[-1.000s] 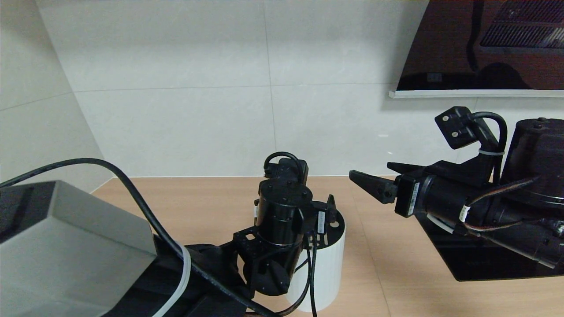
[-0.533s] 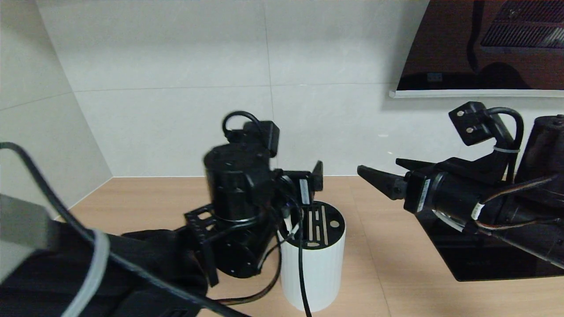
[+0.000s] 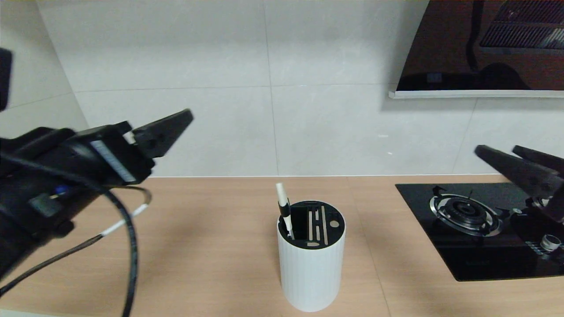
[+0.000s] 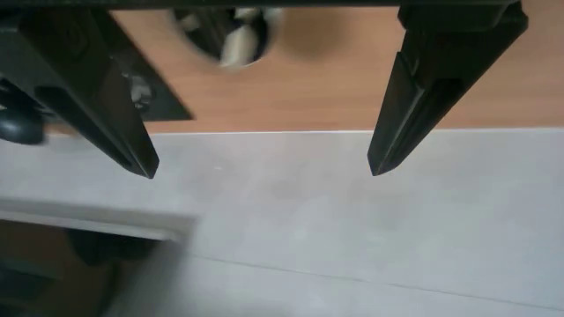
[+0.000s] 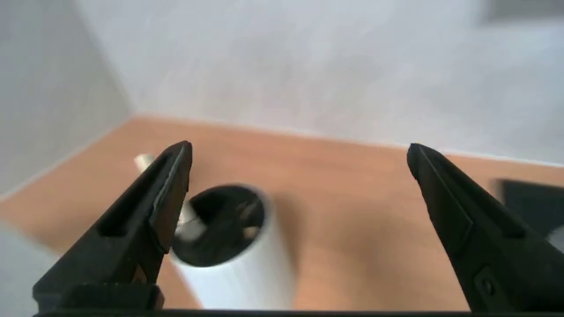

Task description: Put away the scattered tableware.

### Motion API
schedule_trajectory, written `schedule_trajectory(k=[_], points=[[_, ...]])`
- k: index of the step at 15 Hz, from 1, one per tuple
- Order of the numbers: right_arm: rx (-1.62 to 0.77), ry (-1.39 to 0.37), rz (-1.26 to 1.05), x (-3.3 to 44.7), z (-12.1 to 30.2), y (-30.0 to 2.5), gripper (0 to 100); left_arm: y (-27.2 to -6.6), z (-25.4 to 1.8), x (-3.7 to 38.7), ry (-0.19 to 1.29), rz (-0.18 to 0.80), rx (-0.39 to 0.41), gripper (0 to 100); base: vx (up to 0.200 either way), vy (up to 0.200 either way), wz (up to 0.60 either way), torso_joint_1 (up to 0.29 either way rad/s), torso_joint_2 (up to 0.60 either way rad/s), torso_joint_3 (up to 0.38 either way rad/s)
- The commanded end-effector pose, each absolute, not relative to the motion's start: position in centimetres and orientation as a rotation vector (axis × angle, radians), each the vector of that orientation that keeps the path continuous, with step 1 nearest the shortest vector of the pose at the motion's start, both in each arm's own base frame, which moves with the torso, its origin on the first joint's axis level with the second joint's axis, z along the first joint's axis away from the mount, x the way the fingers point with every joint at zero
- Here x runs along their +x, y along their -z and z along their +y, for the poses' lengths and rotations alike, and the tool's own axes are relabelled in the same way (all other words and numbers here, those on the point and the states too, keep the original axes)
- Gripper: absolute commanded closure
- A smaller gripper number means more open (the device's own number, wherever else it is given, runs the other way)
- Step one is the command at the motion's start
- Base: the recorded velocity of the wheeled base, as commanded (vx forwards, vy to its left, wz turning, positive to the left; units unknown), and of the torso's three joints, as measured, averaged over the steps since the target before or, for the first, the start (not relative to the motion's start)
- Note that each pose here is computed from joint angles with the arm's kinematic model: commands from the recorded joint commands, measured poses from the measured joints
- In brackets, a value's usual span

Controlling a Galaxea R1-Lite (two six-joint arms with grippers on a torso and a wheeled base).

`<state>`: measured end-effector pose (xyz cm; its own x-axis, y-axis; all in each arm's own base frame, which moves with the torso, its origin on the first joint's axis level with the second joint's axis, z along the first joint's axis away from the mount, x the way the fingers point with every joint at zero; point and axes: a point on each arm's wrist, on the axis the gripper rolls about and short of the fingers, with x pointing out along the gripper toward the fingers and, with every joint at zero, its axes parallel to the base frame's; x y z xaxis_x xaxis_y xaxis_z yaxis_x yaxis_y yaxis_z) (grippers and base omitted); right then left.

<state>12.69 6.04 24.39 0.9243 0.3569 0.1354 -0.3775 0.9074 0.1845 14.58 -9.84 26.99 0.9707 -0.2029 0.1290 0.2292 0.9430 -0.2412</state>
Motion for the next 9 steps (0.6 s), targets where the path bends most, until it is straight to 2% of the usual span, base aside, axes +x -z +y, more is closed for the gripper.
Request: schedule_trajectory(k=[1, 2, 5, 6, 8, 9], points=[[0.231, -0.257, -0.281, 5.4, 1.6, -23.4, 0, -25.8, -2.6, 7.0, 0.074, -0.175, -0.269, 0, 0.000, 0.000, 0.00, 0.000, 0.00, 0.000], [0.230, -0.244, -0.293, 4.2, 1.1, -23.2, 0, -25.4, -1.8, 5.8, 0.053, -0.178, -0.266, 0, 0.000, 0.000, 0.00, 0.000, 0.00, 0.000], [0.131, -0.203, -0.270, -2.8, -1.0, -20.2, 0, -22.3, 1.0, -0.5, -0.043, -0.167, -0.241, 0, 0.000, 0.000, 0.00, 0.000, 0.00, 0.000], [0.096, -0.169, -0.249, -6.1, -2.0, -19.2, 0, -20.4, 1.7, -3.7, -0.050, -0.169, -0.225, 0, 0.000, 0.000, 0.00, 0.000, 0.00, 0.000], [0.106, -0.024, -0.219, -7.0, -2.2, -19.5, 0, -19.0, 2.0, -6.6, -0.051, -0.204, -0.181, 0, 0.000, 0.000, 0.00, 0.000, 0.00, 0.000], [0.101, 0.051, -0.213, -7.0, -1.9, -19.4, 0, -18.9, 1.9, -6.7, -0.093, -0.201, -0.175, 0, 0.000, 0.000, 0.00, 0.000, 0.00, 0.000]])
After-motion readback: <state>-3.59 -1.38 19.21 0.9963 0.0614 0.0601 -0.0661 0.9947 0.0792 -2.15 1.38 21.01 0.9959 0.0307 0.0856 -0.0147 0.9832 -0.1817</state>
